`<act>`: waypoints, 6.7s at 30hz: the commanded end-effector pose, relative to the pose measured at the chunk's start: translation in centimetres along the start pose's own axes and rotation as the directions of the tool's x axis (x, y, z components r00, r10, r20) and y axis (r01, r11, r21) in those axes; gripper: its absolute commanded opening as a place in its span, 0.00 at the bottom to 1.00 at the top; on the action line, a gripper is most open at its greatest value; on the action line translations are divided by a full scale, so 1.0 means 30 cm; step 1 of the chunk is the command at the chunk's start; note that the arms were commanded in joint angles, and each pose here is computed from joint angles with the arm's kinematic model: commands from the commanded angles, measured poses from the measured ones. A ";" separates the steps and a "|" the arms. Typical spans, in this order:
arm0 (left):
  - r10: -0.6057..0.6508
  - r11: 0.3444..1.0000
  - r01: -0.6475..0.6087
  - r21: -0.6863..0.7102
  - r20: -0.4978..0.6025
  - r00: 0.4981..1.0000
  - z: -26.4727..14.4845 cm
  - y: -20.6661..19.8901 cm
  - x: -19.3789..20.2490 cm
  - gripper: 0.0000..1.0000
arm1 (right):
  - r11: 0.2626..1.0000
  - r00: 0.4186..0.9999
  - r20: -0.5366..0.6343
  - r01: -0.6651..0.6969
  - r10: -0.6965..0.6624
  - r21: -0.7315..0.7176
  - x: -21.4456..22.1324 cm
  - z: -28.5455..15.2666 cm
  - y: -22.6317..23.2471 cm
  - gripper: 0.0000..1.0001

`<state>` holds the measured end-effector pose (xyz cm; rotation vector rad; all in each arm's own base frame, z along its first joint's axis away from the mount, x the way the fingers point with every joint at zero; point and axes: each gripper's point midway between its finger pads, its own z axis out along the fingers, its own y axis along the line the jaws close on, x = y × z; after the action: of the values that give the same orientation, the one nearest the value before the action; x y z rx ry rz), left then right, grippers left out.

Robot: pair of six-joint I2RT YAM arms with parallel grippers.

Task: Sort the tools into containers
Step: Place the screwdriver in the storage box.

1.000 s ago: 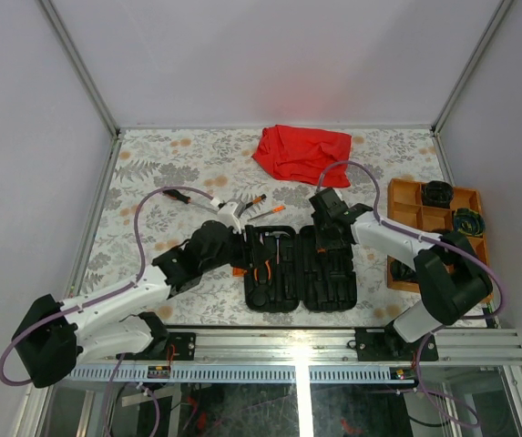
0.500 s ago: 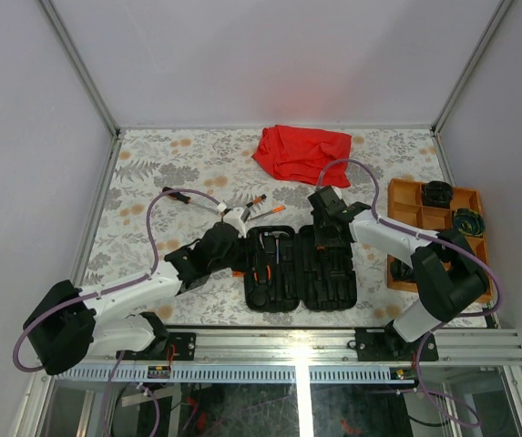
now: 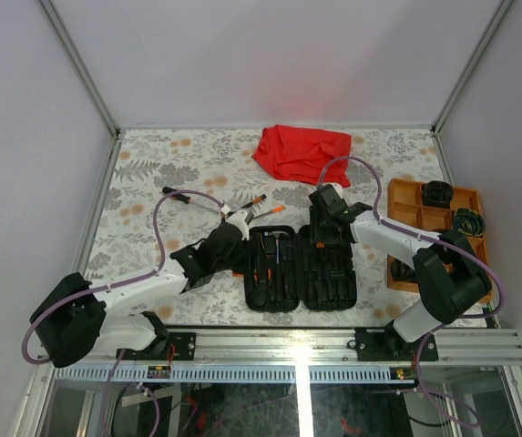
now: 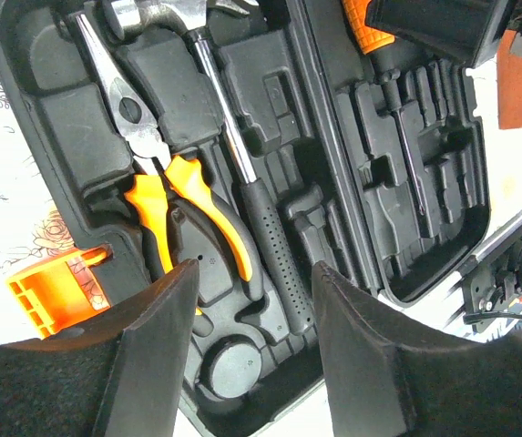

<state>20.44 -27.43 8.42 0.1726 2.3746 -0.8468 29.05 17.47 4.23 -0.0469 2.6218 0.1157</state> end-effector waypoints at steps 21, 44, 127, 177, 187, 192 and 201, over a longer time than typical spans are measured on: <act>0.017 1.000 -0.017 0.006 -0.012 1.000 0.123 -0.102 -0.027 0.45 | 0.989 0.995 -0.039 0.084 -0.089 -0.119 0.036 -0.110 0.019 0.42; -0.002 0.996 -0.003 -0.087 -0.054 0.999 0.188 -0.065 0.051 0.44 | 0.995 0.996 -0.053 0.069 -0.073 -0.074 0.041 -0.059 0.004 0.25; 0.157 0.971 -0.176 -0.163 -0.124 0.980 0.162 -0.103 0.052 0.51 | 0.981 0.996 0.083 0.043 -0.028 -0.187 -0.021 -0.191 0.007 0.38; 0.009 0.945 -0.080 -0.317 -0.219 0.976 0.236 0.022 0.215 0.14 | 0.984 0.998 -0.054 0.013 -0.023 -0.175 0.106 -0.089 0.145 0.24; -0.022 0.942 -0.052 -0.332 -0.214 0.977 0.237 0.025 0.222 0.16 | 0.980 1.000 0.012 0.002 0.001 -0.201 0.060 -0.107 0.160 0.24; -0.019 0.945 -0.052 -0.324 -0.213 0.977 0.234 0.018 0.218 0.17 | 0.982 0.999 -0.036 0.009 -0.016 -0.187 0.090 -0.078 0.159 0.22; 0.000 0.953 -0.064 -0.296 -0.211 0.978 0.229 0.001 0.207 0.18 | 0.991 0.995 -0.096 0.021 -0.034 -0.135 0.124 -0.055 0.134 0.17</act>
<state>20.47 -33.47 3.31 0.1261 2.5796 -0.5439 24.42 21.08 3.70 -0.1346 2.6964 0.3127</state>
